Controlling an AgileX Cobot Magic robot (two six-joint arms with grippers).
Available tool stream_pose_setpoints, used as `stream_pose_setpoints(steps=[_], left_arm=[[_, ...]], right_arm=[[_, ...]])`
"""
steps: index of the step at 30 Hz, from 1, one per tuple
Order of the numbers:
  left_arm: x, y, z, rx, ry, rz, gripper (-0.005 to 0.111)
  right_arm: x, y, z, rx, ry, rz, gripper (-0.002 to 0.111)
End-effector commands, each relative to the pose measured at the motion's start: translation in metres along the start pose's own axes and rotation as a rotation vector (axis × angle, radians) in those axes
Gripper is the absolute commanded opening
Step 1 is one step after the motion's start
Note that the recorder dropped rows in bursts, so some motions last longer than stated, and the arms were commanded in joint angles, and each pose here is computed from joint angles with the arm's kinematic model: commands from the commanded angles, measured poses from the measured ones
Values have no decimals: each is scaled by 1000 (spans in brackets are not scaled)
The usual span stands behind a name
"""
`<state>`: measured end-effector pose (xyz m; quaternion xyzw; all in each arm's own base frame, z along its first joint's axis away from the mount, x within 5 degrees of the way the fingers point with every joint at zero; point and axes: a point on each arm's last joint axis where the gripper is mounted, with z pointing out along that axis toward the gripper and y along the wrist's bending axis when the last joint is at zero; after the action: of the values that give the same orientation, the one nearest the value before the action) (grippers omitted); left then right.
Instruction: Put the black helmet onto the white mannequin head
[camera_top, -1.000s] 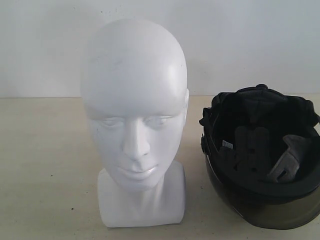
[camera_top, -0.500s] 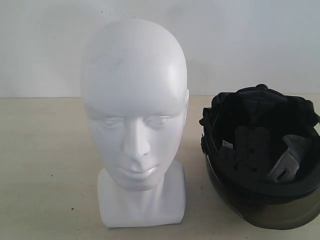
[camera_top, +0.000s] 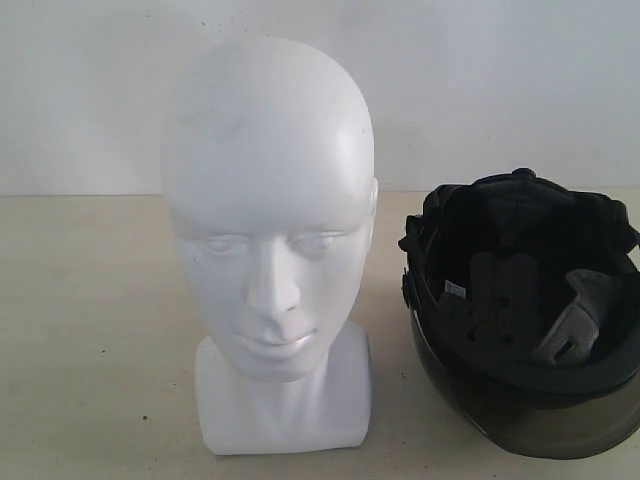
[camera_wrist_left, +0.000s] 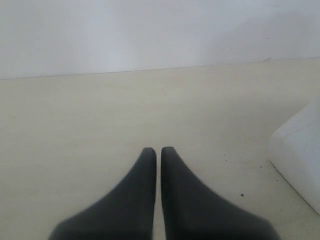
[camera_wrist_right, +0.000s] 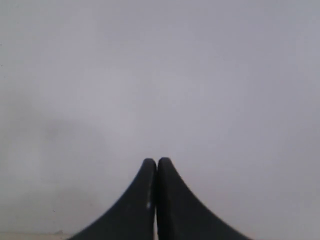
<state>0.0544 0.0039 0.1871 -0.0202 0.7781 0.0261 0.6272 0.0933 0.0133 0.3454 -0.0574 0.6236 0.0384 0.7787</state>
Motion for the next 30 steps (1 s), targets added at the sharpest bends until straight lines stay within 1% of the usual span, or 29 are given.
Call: stream_pose_setpoints(steps=[1,4,10,13,18,21,26,30], left_arm=[[1,-1,0,8,-1,-9,5],[1,-1,0,8,-1,-9,5],[1,-1,0,8,-1,-9,5],[1,-1,0,8,-1,-9,5],[1,-1,0,8,-1,-9,5],[1,-1,0,8,-1,-9,5],[1,-1,0,8,-1,-9,5],[1,-1,0,8,-1,-9,5]], right_arm=[[11,0,12,3,98,101,0],[33,1,28,6,275,116,0],[72,3,62,49,521,258,0],[85,3,84,63,648,264,0],[90,3,124,69,725,257,0],[100,4,140,76,798,255,0],[115,5,156,62,868,221,0],[123,7,164,17,943,175,0]])
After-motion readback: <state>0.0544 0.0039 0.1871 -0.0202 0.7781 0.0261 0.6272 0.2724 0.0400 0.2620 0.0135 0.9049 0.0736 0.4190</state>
